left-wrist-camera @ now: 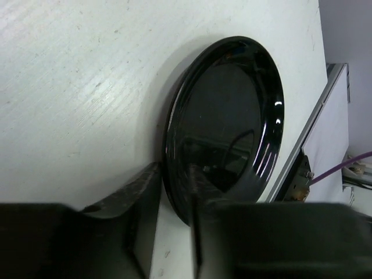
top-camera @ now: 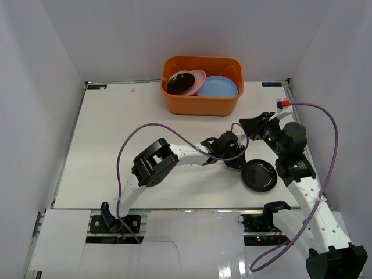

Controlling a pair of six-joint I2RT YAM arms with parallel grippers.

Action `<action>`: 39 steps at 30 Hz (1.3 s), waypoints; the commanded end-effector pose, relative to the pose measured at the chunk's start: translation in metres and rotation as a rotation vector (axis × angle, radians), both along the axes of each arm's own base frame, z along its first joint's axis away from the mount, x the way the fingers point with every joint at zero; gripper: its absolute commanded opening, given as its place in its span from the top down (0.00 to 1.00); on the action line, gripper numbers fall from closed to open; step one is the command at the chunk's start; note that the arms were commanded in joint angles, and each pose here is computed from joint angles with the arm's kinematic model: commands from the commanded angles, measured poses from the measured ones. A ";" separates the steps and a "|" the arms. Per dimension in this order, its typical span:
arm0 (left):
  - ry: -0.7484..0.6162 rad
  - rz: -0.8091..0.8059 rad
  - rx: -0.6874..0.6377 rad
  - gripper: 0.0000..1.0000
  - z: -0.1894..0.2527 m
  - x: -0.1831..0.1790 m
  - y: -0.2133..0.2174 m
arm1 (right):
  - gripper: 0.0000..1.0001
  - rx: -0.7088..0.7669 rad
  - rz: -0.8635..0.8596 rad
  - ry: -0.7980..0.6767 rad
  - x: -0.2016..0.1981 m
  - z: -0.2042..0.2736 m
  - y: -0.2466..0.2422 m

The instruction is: Place the plates into the plastic bin on the countertop

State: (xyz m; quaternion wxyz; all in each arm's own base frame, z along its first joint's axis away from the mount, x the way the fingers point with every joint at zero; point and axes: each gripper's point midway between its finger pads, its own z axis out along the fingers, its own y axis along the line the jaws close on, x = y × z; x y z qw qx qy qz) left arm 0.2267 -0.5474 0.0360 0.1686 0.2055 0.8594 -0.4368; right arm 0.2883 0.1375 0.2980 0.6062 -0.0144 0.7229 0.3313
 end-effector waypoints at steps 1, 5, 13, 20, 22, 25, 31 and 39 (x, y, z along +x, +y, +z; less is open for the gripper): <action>0.044 -0.040 0.076 0.70 -0.030 -0.016 0.006 | 0.79 0.002 0.032 -0.025 -0.005 0.004 0.004; 0.026 0.003 0.121 1.00 -0.037 -0.010 0.015 | 0.78 0.009 0.042 -0.034 -0.010 0.008 0.004; -0.131 0.095 -0.186 1.00 0.125 0.043 0.030 | 0.58 0.079 0.032 -0.168 -0.043 0.074 -0.004; -0.265 0.327 -0.343 1.00 0.246 0.153 0.117 | 0.56 0.059 -0.073 -0.239 -0.048 0.106 -0.023; -0.297 0.423 -0.360 1.00 0.264 0.192 0.154 | 0.55 0.057 -0.039 -0.214 -0.040 0.090 -0.015; -0.337 0.582 -0.341 1.00 0.275 0.248 0.205 | 0.55 0.058 0.000 -0.166 -0.028 0.068 -0.003; -0.330 0.828 -0.203 1.00 0.243 0.332 0.281 | 0.56 0.003 0.048 -0.050 -0.004 0.028 0.013; -0.342 0.906 -0.153 1.00 0.222 0.399 0.305 | 0.56 -0.019 0.110 0.064 0.012 -0.014 0.031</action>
